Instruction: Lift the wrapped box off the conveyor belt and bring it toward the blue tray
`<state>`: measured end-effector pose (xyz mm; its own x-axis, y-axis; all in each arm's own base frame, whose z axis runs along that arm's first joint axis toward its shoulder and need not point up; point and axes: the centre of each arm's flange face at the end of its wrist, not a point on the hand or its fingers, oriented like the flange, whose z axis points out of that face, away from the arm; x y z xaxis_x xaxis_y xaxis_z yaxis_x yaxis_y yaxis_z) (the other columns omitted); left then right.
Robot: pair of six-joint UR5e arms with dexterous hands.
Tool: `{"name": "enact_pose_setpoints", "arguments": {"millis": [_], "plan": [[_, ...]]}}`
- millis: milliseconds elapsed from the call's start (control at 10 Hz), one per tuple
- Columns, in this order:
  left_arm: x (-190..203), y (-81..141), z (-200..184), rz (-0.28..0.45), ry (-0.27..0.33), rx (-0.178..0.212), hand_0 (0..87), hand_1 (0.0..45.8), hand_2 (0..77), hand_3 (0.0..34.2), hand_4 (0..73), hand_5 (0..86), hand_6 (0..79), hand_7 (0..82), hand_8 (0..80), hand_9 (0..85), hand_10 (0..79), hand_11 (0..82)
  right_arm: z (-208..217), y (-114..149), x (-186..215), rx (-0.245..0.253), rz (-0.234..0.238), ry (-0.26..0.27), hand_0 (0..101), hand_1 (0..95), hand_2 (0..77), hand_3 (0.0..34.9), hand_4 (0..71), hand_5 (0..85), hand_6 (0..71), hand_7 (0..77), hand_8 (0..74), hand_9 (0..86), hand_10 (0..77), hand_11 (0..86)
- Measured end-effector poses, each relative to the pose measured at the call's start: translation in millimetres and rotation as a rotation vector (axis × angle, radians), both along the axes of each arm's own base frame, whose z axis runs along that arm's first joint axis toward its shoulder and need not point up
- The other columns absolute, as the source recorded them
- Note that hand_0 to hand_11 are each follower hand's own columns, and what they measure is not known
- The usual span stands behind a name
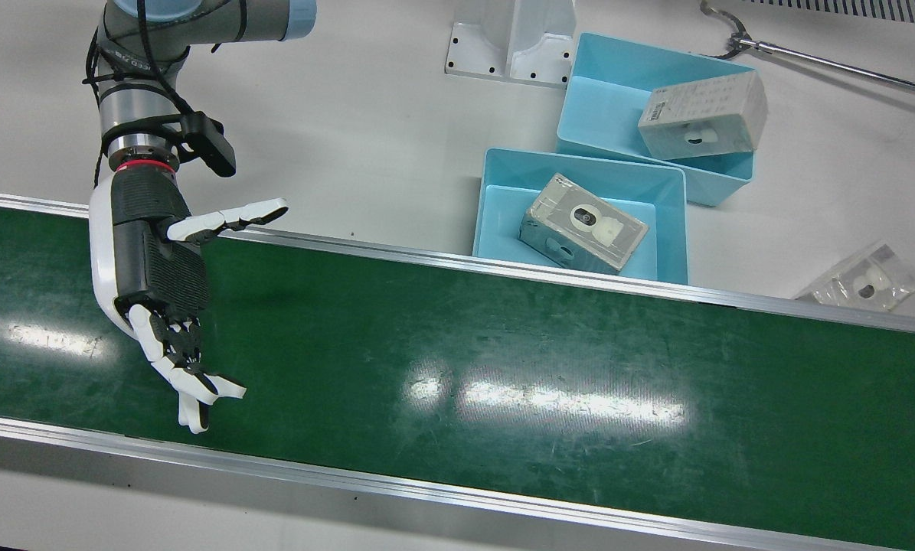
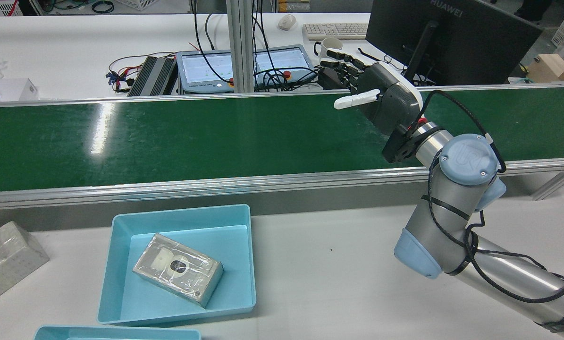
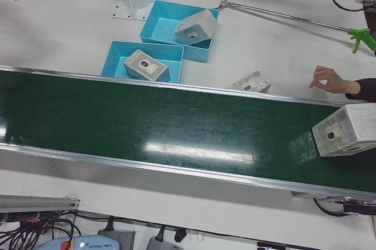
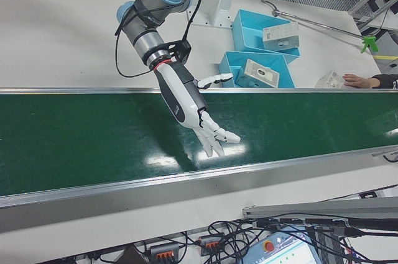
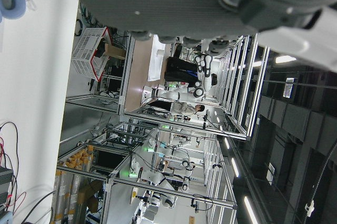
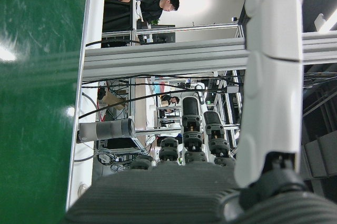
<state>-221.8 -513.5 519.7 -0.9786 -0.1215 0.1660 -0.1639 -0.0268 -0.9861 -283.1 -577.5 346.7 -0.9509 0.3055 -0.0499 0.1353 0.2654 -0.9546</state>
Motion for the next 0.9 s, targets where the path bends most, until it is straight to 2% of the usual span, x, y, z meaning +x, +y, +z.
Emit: {"name": "enact_pose_setpoints", "arguments": {"millis": [100, 200, 500, 600, 800, 900], "plan": [[0.0, 0.0, 0.0, 0.0, 0.0, 0.0, 0.0, 0.0, 1.1, 0.0, 0.0, 0.5, 0.5, 0.5, 0.5, 0.5, 0.5, 0.5, 1.1, -0.3, -0.6, -0.002, 0.0, 0.001, 48, 13.6, 5.5, 1.3, 9.8, 16.9, 9.3, 22.4, 6.5, 6.5, 0.5, 1.6], [0.0, 0.0, 0.0, 0.0, 0.0, 0.0, 0.0, 0.0, 0.5, 0.0, 0.0, 1.1, 0.5, 0.5, 0.5, 0.5, 0.5, 0.5, 1.8, -0.6, -0.8, -0.004, 0.0, 0.001, 49, 13.6, 5.5, 0.4, 9.8, 16.9, 9.3, 22.4, 7.6, 7.1, 0.5, 3.8], [0.0, 0.0, 0.0, 0.0, 0.0, 0.0, 0.0, 0.0, 1.1, 0.0, 0.0, 1.1, 0.5, 0.5, 0.5, 0.5, 0.0, 0.5, 2.5, -0.9, -0.6, -0.005, 0.0, -0.001, 49, 12.0, 6.0, 0.3, 9.8, 16.9, 9.3, 22.4, 7.6, 7.1, 0.5, 2.7], [0.0, 0.0, 0.0, 0.0, 0.0, 0.0, 0.0, 0.0, 1.1, 0.0, 0.0, 1.1, 0.5, 0.5, 0.5, 0.5, 0.0, 0.5, 2.4, -0.7, -1.0, -0.005, 0.0, -0.002, 49, 13.1, 4.9, 0.2, 6.5, 15.8, 8.7, 20.2, 7.6, 7.1, 1.6, 3.3], [0.0, 0.0, 0.0, 0.0, 0.0, 0.0, 0.0, 0.0, 0.5, 0.0, 0.0, 1.1, 0.5, 0.5, 0.5, 0.5, 0.5, 0.5, 2.2, -0.1, -2.5, -0.004, -0.002, -0.003, 49, 12.5, 6.0, 0.3, 6.5, 15.3, 8.7, 20.2, 7.6, 7.6, 1.6, 3.3], [0.0, 0.0, 0.0, 0.0, 0.0, 0.0, 0.0, 0.0, 0.5, 0.0, 0.0, 1.1, 0.5, 0.5, 0.5, 0.5, 0.5, 0.5, 1.8, -0.1, -2.8, -0.004, -0.003, -0.005, 49, 12.5, 6.0, 0.2, 9.3, 16.4, 9.8, 22.9, 8.7, 8.7, 1.6, 3.8]]}}
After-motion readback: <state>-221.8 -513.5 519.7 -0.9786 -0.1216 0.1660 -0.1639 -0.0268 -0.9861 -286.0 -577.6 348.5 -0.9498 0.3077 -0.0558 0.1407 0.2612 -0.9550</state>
